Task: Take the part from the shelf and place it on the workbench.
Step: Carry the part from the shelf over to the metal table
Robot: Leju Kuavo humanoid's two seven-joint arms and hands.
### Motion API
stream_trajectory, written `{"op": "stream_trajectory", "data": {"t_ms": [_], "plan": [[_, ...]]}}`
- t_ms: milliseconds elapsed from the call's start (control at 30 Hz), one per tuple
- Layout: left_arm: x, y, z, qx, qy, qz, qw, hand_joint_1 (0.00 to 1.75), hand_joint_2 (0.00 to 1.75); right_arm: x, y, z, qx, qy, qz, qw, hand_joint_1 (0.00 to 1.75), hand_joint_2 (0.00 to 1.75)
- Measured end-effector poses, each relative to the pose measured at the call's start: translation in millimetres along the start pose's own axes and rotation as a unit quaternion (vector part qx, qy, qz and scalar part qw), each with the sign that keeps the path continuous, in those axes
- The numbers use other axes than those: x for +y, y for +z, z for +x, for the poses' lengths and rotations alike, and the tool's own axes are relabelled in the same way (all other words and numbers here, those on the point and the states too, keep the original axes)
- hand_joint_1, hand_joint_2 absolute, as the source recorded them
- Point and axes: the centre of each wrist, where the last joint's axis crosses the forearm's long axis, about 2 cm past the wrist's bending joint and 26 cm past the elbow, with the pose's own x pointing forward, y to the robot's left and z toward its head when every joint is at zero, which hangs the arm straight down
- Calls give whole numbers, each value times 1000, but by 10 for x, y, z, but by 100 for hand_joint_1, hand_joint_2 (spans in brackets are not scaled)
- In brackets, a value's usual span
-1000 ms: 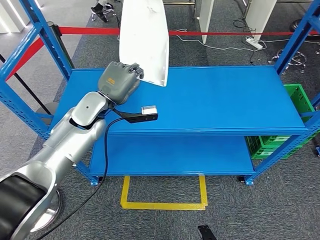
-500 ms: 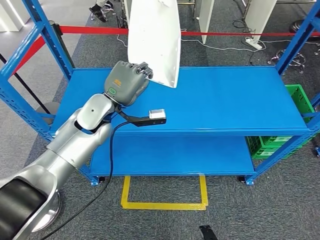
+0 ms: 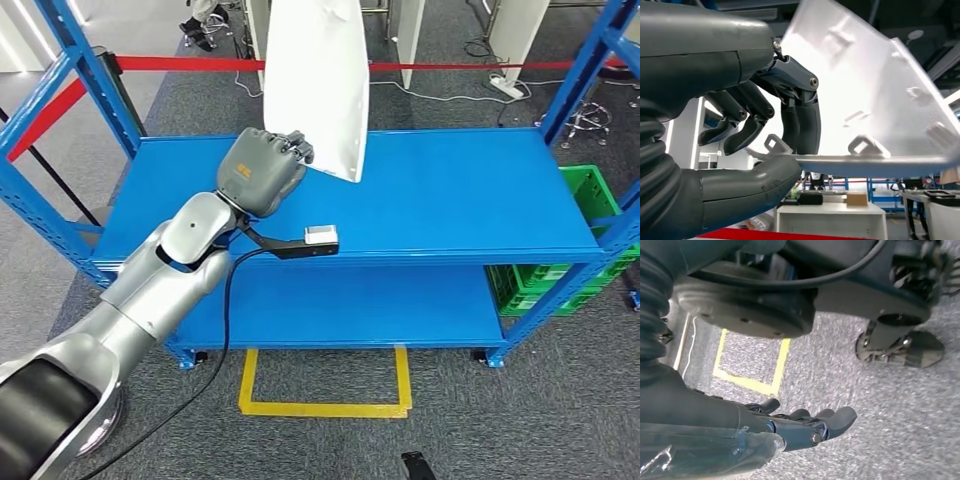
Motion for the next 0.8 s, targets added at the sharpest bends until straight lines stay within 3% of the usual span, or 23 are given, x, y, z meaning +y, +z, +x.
{"op": "stream_trajectory", "data": {"t_ms": [800], "plan": [[32,-28,3,-9,0,0,1000,175,175,-10,-1,23,-2,1,-2,1000,0,175]]}}
